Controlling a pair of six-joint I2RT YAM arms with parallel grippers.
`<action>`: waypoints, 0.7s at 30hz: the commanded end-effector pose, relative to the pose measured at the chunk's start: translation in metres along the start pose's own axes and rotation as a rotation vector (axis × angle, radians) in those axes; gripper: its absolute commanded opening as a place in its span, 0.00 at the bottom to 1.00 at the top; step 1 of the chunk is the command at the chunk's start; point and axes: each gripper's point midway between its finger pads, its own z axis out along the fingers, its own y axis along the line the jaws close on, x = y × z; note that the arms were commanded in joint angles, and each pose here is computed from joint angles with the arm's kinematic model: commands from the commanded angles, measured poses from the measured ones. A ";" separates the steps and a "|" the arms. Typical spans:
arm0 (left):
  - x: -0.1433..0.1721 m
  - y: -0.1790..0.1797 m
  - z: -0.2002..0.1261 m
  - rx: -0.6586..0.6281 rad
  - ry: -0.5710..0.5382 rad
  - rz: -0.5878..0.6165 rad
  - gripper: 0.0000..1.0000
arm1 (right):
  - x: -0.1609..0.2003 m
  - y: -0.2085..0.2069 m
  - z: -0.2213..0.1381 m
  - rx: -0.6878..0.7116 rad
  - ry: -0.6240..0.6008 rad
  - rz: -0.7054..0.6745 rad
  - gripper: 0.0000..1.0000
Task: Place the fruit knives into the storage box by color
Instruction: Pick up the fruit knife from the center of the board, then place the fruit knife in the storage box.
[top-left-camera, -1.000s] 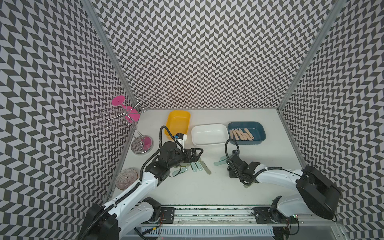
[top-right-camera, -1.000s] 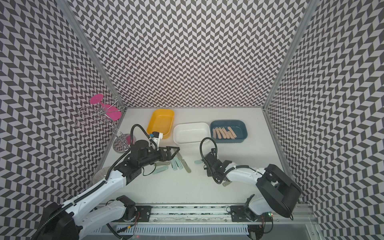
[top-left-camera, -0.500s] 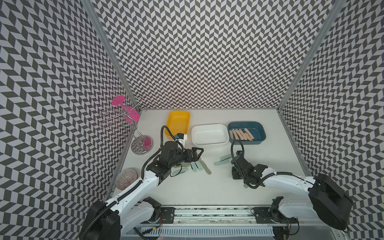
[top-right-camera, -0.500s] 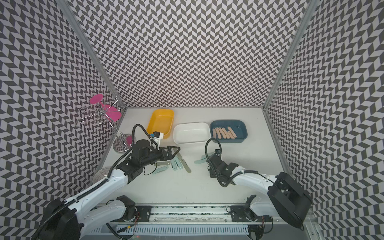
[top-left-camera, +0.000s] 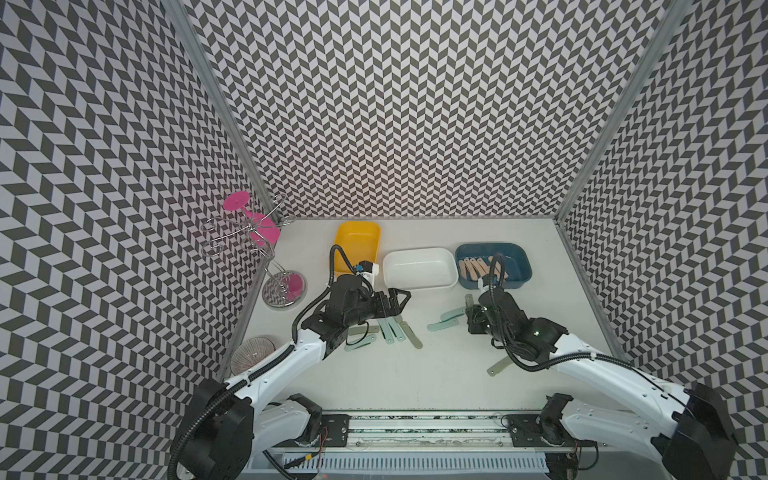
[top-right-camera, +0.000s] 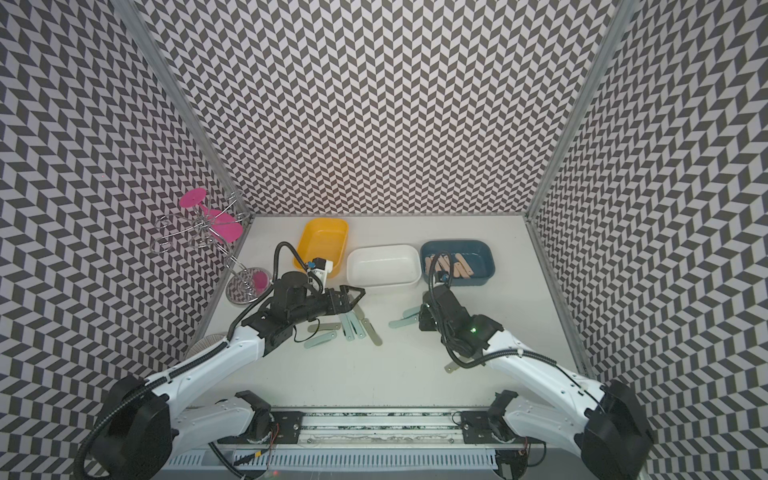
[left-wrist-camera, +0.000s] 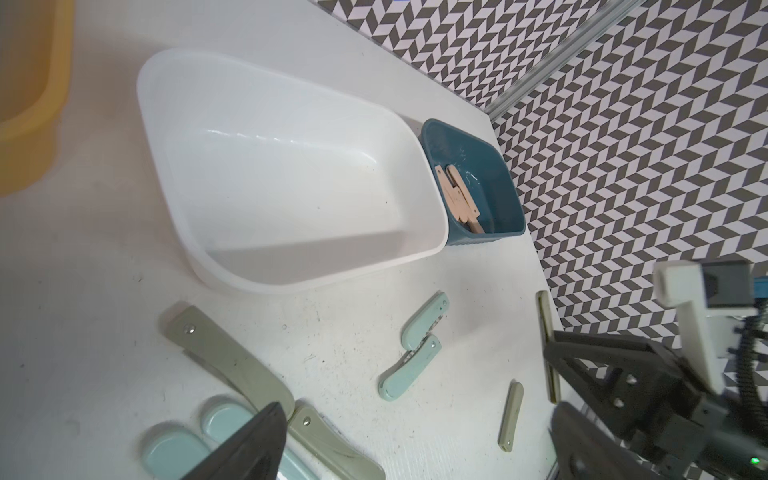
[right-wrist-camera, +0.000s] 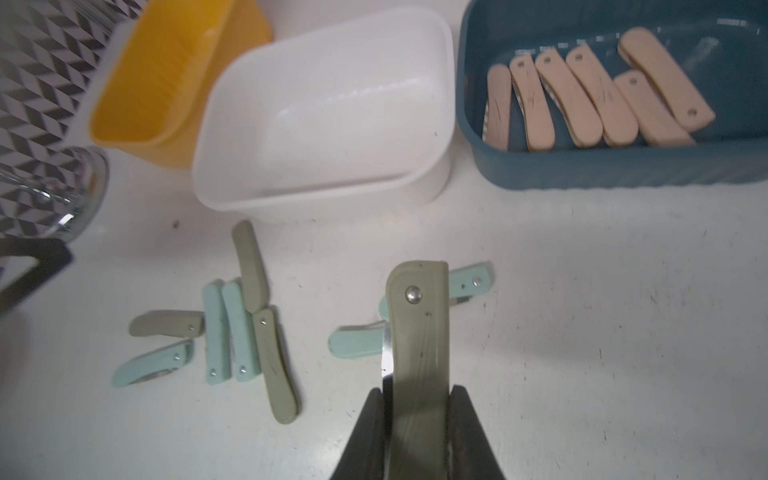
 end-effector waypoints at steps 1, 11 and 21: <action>-0.029 -0.020 0.004 0.039 -0.060 0.057 1.00 | -0.052 0.027 -0.008 -0.069 -0.106 -0.033 0.19; -0.076 -0.015 0.018 0.000 -0.111 0.073 1.00 | -0.108 0.077 0.043 -0.144 -0.124 -0.094 0.19; -0.094 -0.009 0.012 -0.012 -0.133 0.065 1.00 | -0.106 0.059 0.124 -0.099 -0.002 -0.097 0.19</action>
